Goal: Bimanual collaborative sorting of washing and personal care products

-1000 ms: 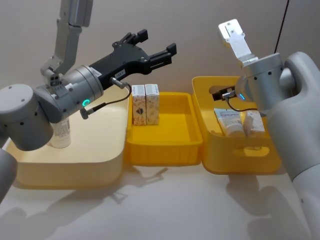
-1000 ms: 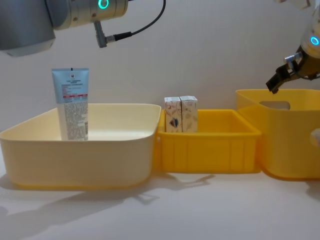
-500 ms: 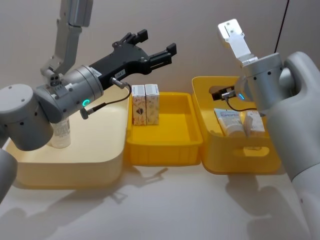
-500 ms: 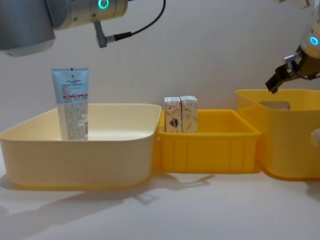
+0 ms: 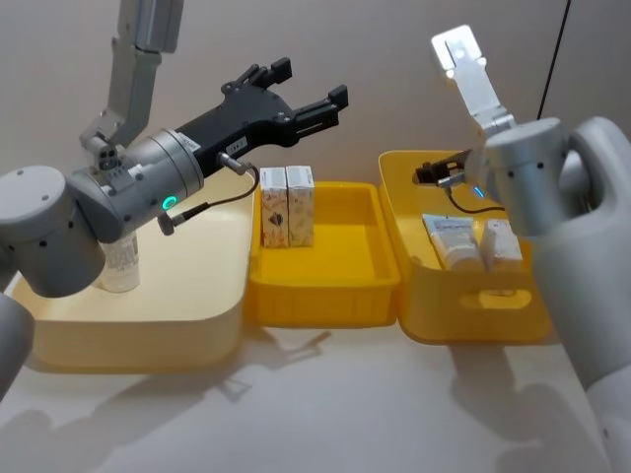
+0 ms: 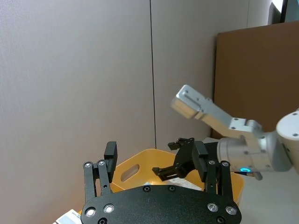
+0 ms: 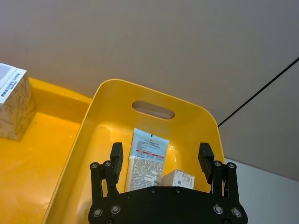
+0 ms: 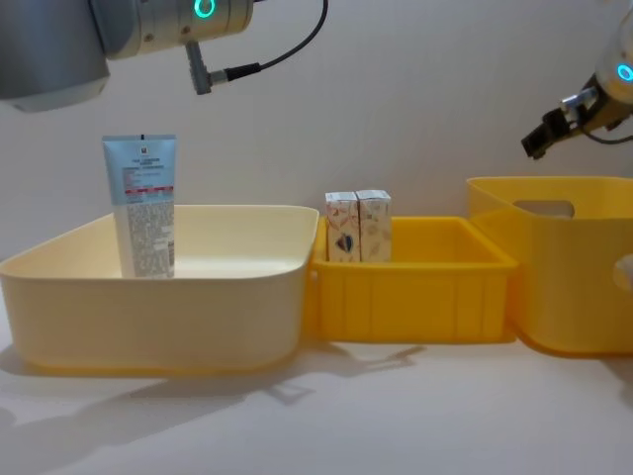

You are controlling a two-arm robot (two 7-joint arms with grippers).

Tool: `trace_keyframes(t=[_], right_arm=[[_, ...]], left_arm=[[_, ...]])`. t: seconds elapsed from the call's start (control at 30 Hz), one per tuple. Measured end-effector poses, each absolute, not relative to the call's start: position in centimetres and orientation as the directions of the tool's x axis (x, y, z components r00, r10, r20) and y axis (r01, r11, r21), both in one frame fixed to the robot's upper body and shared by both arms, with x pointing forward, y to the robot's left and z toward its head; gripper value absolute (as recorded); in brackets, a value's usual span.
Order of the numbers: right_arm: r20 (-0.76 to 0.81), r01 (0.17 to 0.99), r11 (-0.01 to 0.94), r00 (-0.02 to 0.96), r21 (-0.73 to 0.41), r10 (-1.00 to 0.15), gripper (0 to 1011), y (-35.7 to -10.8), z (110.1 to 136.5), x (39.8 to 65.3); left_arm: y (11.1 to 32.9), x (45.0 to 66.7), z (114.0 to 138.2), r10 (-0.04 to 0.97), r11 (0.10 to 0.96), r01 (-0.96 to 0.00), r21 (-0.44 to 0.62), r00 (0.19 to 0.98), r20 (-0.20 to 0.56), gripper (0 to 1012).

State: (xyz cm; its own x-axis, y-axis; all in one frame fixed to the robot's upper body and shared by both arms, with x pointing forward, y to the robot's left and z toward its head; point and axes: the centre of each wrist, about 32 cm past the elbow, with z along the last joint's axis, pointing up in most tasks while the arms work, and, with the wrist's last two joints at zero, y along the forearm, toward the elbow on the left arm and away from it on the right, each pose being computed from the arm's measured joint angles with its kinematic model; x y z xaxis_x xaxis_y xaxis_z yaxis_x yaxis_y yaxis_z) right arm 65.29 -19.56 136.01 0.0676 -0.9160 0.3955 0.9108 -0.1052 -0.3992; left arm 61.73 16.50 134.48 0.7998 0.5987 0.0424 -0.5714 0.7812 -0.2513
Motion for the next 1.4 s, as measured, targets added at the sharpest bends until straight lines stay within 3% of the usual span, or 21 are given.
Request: trace_keyframes(t=[0.37, 0.6, 0.97, 1.4], right_arm=[[0.395, 0.957, -0.087, 0.031, -0.277, -0.918, 1001, -22.1, 135.0, 60.6], [0.351, 0.968, -0.089, -0.001, -0.233, -0.936, 1001, -25.8, 134.3, 56.0], [0.237, 0.969, -0.102, -0.047, -0.225, -0.970, 1001, -30.7, 134.3, 50.9], [0.077, 0.964, -0.113, -0.097, -0.240, -0.992, 1001, -35.6, 135.1, 47.2]], left_arm=[[16.5, 61.7, 134.5, 0.599, 0.781, -0.571, -0.251, 0.800, 0.042, 1000], [16.5, 61.7, 134.5, 0.599, 0.781, -0.571, -0.251, 0.800, 0.042, 1000], [16.5, 61.7, 134.5, 0.599, 0.781, -0.571, -0.251, 0.800, 0.042, 1000], [16.5, 61.7, 134.5, 0.599, 0.781, -0.572, -0.251, 0.800, 0.042, 1000]])
